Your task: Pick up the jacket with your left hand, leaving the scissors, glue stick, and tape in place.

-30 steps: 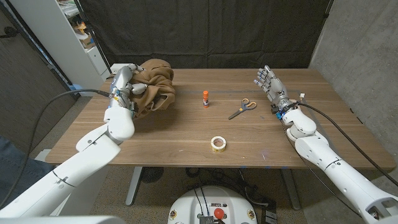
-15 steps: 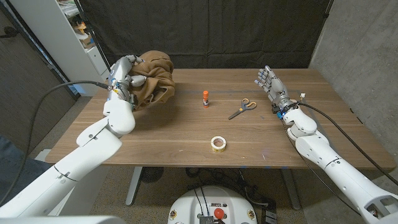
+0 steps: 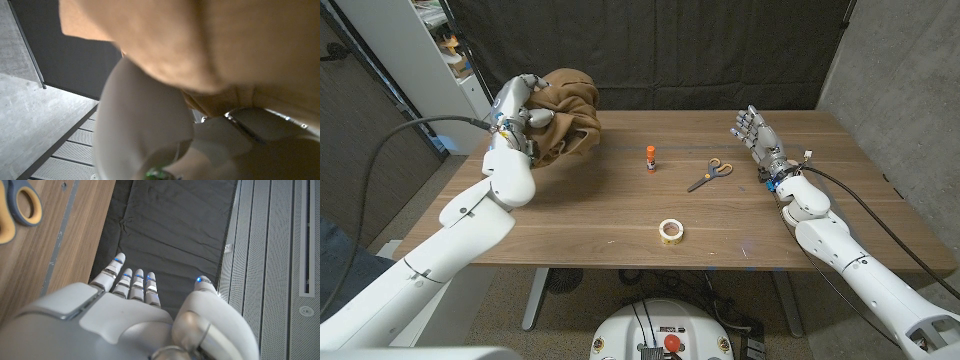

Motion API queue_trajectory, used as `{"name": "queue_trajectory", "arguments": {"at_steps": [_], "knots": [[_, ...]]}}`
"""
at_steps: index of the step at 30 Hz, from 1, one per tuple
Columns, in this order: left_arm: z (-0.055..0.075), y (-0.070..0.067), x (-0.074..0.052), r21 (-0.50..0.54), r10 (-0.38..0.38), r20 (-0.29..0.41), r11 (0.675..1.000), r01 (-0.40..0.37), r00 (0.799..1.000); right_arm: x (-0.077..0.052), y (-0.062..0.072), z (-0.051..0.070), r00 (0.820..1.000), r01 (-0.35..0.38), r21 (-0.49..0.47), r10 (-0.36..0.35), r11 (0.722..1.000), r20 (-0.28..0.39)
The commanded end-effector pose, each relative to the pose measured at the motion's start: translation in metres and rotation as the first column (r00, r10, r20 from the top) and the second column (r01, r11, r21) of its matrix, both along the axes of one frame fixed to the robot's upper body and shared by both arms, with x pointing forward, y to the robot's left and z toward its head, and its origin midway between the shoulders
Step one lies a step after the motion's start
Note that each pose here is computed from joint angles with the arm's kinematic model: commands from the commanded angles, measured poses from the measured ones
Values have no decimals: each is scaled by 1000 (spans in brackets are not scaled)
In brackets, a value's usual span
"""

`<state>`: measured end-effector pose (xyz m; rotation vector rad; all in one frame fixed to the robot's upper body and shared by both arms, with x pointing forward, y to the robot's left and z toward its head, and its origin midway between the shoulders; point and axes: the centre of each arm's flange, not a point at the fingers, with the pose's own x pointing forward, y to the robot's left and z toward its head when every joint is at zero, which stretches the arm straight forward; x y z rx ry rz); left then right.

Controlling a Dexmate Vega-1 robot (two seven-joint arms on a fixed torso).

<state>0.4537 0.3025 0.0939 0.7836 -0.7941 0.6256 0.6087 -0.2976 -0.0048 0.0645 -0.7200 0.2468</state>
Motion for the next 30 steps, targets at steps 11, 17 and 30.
{"name": "queue_trajectory", "arguments": {"at_steps": [11,17,30], "knots": [[20,-2,-33,39,22,67,999,-24,998,-10,0,-1,1000,4,4,-5,1000,8],[25,-2,-38,42,30,76,999,-34,997,-12,-2,0,1000,10,5,-10,1000,12],[48,-10,-45,91,44,109,994,-54,993,-11,-8,5,999,19,11,-19,1000,26]]}}
